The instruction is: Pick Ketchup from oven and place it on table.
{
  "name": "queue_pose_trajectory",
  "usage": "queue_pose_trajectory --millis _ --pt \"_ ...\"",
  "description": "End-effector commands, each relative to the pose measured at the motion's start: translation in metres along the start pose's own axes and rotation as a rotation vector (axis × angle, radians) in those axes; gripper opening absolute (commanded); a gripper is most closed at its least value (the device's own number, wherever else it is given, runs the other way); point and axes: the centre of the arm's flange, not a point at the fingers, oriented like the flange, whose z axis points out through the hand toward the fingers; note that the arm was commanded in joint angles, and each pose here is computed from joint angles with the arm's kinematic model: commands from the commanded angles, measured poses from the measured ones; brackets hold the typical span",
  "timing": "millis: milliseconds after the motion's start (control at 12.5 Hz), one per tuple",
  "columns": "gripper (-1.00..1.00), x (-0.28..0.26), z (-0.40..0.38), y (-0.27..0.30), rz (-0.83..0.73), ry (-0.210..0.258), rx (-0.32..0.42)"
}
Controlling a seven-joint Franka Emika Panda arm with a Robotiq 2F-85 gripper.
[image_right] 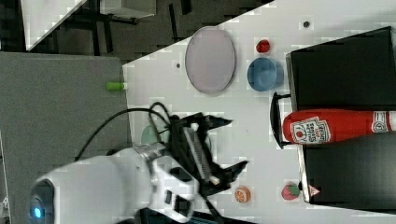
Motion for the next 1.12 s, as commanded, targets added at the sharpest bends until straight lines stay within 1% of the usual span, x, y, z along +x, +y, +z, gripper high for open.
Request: queue_pose_trajectory --millis 80,320,400,560,640,880,1120 --pt "1.00 0.040 0.018 0.000 0.068 0.075 0.019" --pt "1.00 0.072 0.057 0.003 0.126 0.113 -0.010" --pt "1.00 0.078 0.069 0.002 0.158 0.107 -0.019" --pt "1.00 0.089 0.095 0.005 0.263 0.062 -0.029" --pt "1.00 0.093 0.109 0.008 0.281 0.051 -0.047" --pt "1.00 0.098 0.133 0.009 0.305 0.045 -0.086" --pt "1.00 0.096 0.140 0.007 0.324 0.023 -0.077"
